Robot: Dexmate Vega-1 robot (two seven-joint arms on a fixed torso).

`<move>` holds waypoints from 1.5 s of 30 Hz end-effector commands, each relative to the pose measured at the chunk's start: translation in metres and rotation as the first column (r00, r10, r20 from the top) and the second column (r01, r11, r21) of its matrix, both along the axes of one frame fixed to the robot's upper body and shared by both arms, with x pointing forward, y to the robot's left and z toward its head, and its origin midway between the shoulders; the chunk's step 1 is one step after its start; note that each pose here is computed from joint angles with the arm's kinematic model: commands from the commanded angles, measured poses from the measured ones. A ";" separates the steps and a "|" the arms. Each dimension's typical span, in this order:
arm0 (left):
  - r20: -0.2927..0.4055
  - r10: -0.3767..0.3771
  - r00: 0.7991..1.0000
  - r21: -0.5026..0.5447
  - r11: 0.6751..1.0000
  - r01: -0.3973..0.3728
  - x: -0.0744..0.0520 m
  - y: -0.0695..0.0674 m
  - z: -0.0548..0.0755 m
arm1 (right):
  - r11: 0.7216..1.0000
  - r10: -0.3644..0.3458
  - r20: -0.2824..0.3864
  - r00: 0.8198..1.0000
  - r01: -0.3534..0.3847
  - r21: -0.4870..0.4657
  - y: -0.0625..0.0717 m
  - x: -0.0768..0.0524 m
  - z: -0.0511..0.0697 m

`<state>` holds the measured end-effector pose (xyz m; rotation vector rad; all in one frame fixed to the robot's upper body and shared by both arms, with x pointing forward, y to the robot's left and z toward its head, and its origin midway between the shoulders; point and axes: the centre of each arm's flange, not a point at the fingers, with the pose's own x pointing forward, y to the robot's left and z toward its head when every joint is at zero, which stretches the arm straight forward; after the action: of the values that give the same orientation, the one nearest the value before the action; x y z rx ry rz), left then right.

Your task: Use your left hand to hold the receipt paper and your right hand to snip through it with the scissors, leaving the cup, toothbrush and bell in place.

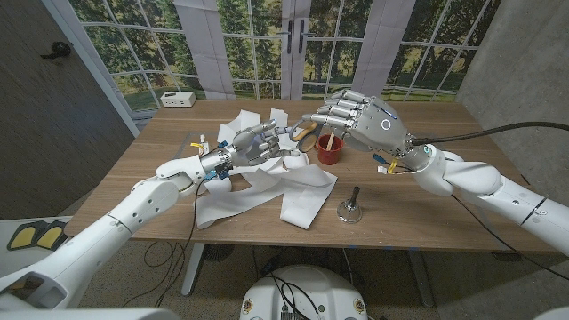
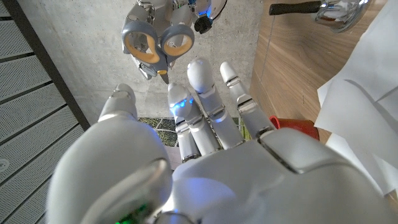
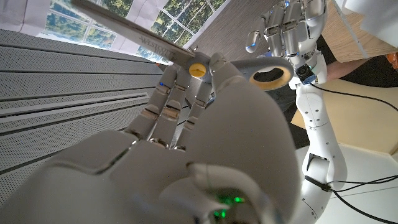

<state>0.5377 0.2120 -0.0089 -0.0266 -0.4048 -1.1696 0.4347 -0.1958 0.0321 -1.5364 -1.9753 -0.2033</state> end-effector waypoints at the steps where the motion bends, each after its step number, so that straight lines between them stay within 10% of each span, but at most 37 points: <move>1: -0.003 0.023 1.000 0.079 0.997 -0.023 -0.003 0.003 0.001 | 0.999 -0.020 0.017 1.000 0.021 -0.035 -0.003 0.002 0.001; 45: -0.010 -0.107 0.994 0.202 0.973 0.107 0.009 -0.017 0.006 | 0.997 -0.012 0.035 0.999 0.015 -0.071 0.002 0.001 0.007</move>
<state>0.5448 0.1990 -0.0026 0.1206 -0.2913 -1.2910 0.4378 -0.1960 0.0384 -1.6146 -2.0124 -0.1624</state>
